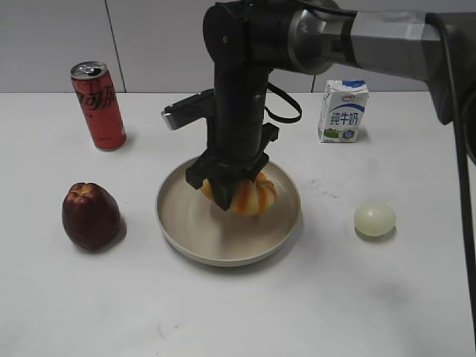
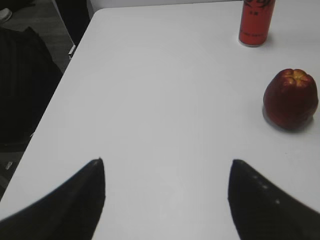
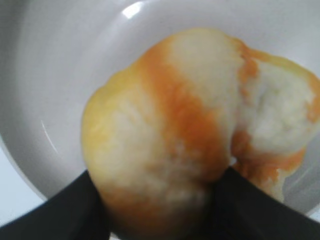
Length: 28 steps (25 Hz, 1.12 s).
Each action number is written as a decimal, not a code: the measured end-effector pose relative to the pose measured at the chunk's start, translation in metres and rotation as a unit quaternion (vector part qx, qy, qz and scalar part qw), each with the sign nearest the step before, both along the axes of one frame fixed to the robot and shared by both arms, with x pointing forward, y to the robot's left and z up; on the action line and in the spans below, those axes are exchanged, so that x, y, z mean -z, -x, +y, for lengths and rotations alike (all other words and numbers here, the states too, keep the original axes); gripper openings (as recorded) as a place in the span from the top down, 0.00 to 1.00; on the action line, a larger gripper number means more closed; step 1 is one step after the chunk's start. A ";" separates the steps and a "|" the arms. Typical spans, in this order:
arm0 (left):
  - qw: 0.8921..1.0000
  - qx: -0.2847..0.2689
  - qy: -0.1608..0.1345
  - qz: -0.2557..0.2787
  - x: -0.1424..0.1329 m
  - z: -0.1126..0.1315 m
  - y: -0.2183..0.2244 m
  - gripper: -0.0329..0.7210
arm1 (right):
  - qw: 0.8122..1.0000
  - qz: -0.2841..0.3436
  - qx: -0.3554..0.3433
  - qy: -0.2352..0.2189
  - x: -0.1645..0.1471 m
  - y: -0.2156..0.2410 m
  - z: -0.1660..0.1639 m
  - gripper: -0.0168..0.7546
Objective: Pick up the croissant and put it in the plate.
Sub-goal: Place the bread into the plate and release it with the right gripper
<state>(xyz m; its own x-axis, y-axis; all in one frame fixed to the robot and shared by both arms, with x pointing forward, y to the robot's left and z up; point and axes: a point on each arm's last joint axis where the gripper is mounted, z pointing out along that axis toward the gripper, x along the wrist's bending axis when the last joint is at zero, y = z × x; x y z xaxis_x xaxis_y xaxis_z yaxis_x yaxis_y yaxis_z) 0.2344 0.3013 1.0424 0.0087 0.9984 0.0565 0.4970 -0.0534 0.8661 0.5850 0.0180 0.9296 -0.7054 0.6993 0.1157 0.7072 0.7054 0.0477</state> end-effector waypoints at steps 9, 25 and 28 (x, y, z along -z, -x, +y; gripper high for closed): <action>1.000 0.000 0.000 0.000 0.000 0.000 0.000 0.18 | 1.000 0.010 0.001 0.007 0.009 0.001 0.000 0.14; 1.000 0.000 0.000 0.000 0.000 0.000 0.000 0.18 | 0.989 -0.074 0.107 -0.065 -0.083 -0.051 -0.074 0.17; 1.000 0.000 0.000 0.000 0.000 0.000 0.000 0.18 | 0.977 -0.096 0.175 -0.071 -0.107 -0.069 -0.131 0.20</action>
<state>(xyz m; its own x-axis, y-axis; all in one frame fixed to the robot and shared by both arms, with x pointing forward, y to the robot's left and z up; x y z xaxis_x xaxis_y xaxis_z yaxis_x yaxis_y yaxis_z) 0.2344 0.3013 1.0424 0.0087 0.9984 0.0565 0.4970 -0.0534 0.8661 0.6539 -0.1129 1.0362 -0.4442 0.8882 0.1179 0.8724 0.3988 0.2825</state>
